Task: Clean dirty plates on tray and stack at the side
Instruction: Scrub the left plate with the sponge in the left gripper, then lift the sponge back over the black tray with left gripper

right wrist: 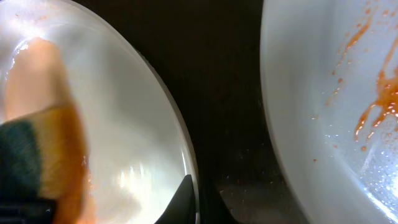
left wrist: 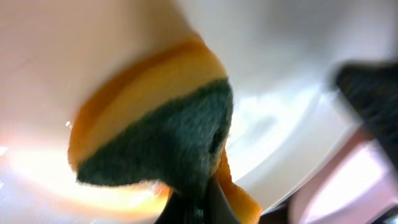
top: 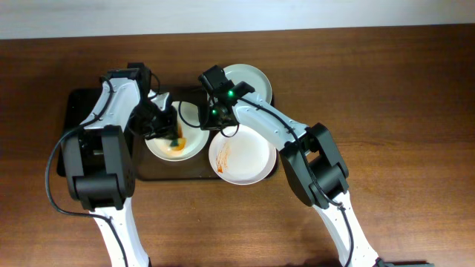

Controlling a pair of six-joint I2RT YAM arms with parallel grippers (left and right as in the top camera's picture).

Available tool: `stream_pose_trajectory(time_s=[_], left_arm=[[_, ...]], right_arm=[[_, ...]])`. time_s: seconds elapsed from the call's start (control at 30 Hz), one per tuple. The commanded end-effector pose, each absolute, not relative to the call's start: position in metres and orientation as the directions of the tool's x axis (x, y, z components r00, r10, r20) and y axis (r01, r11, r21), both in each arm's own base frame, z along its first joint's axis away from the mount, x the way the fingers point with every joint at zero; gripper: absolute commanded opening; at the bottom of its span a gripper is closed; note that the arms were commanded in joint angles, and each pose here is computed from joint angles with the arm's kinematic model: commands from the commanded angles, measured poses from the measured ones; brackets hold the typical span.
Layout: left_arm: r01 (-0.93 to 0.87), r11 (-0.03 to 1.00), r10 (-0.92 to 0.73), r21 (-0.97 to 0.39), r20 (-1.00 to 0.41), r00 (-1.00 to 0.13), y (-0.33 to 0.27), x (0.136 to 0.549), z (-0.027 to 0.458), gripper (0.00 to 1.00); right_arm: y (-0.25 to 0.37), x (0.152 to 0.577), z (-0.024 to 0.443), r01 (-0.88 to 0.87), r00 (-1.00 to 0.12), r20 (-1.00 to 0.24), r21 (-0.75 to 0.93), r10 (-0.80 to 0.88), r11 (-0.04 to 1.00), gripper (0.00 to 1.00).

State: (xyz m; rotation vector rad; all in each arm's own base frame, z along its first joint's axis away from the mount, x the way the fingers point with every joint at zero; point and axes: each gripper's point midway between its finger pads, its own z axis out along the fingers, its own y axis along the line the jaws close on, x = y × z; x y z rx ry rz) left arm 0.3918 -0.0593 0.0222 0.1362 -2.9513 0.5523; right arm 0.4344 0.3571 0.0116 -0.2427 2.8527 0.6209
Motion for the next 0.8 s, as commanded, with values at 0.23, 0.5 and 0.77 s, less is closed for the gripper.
stream_pose_trajectory(time_s=[0.23,0.5,0.77], left_arm=[[-0.310,0.873,-0.344,-0.376,-0.024,-0.939,-0.014,0.462,0.042,0.01],[-0.408,0.889,-0.434,-0.207,-0.097,-0.896,0.072,0.459,0.131,0.01],[-0.470,0.860,-0.490,-0.199,-0.067,-0.869,0.103,0.441,0.143,0.01]], right_arm=[[0.350,0.426,-0.004,-0.179,-0.976,-0.185,0.371,-0.116,0.911,0.04],[0.356,0.426,0.005,-0.203,-0.972,-0.193,0.400,-0.134,0.894,0.04],[0.352,0.443,0.072,-0.303,-0.917,-0.354,0.312,-0.185,0.901,0.04]])
